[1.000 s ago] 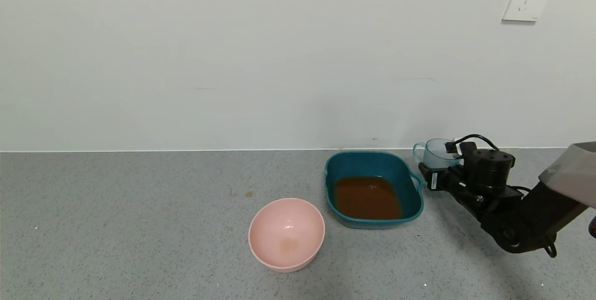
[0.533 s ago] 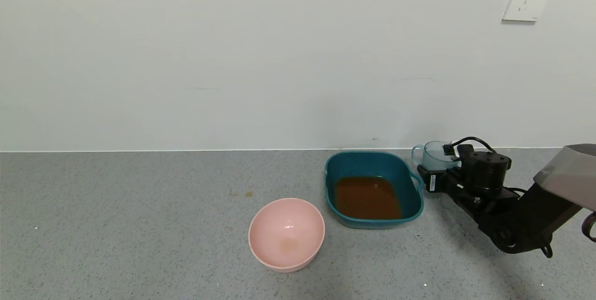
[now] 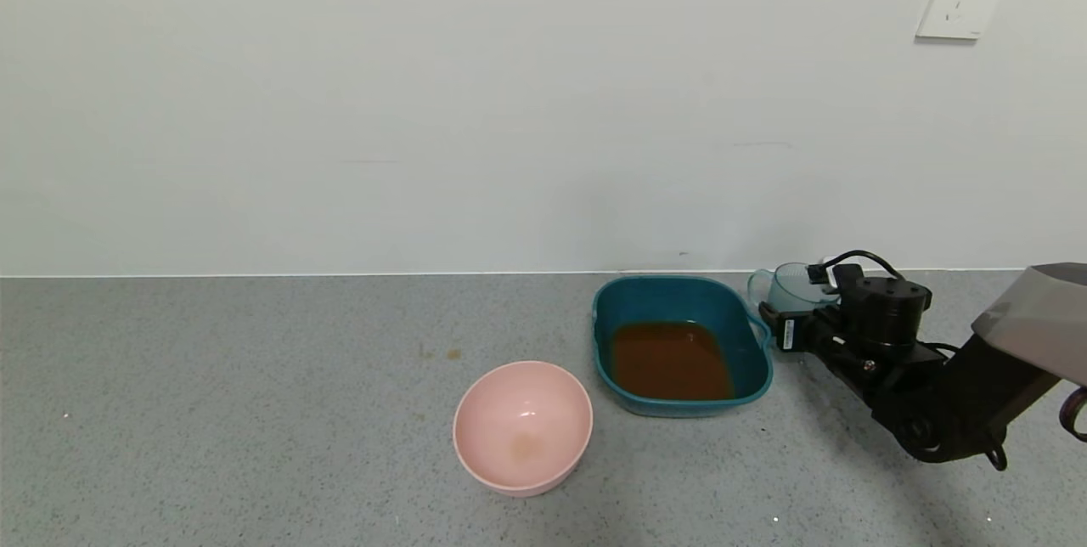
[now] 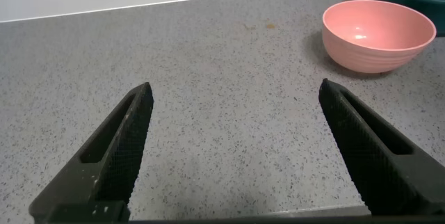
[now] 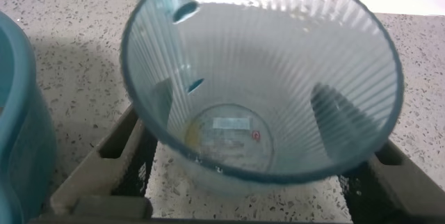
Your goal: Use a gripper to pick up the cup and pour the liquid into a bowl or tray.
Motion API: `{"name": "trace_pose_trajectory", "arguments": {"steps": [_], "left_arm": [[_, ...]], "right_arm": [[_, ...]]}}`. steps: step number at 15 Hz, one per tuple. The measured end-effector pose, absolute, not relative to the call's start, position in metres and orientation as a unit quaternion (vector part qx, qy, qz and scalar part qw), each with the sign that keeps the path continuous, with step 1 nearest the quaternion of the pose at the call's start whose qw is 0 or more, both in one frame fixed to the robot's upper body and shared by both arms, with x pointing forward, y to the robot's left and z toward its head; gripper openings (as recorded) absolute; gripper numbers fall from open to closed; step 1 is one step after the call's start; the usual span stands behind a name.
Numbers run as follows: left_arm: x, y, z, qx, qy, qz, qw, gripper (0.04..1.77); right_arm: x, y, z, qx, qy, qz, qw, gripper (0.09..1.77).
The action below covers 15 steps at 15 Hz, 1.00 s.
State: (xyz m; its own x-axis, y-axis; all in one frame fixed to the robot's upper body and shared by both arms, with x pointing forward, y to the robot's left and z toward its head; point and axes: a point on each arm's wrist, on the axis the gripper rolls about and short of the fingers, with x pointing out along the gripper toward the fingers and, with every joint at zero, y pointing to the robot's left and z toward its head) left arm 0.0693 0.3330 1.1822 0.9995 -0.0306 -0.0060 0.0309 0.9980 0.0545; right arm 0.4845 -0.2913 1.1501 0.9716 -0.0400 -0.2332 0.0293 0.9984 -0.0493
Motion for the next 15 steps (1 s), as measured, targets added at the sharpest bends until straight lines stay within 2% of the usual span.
{"name": "trace_pose_trajectory", "arguments": {"steps": [6, 15], "left_arm": [[0.069, 0.333, 1.182, 0.027, 0.003, -0.015, 1.000, 1.72], [0.069, 0.333, 1.182, 0.028, 0.003, -0.015, 1.000, 1.72]], "right_arm": [[0.484, -0.292, 1.151, -0.023, 0.117, -0.017, 0.993, 1.63], [0.478, -0.301, 1.165, -0.016, 0.107, 0.007, 0.994, 1.68]]}}
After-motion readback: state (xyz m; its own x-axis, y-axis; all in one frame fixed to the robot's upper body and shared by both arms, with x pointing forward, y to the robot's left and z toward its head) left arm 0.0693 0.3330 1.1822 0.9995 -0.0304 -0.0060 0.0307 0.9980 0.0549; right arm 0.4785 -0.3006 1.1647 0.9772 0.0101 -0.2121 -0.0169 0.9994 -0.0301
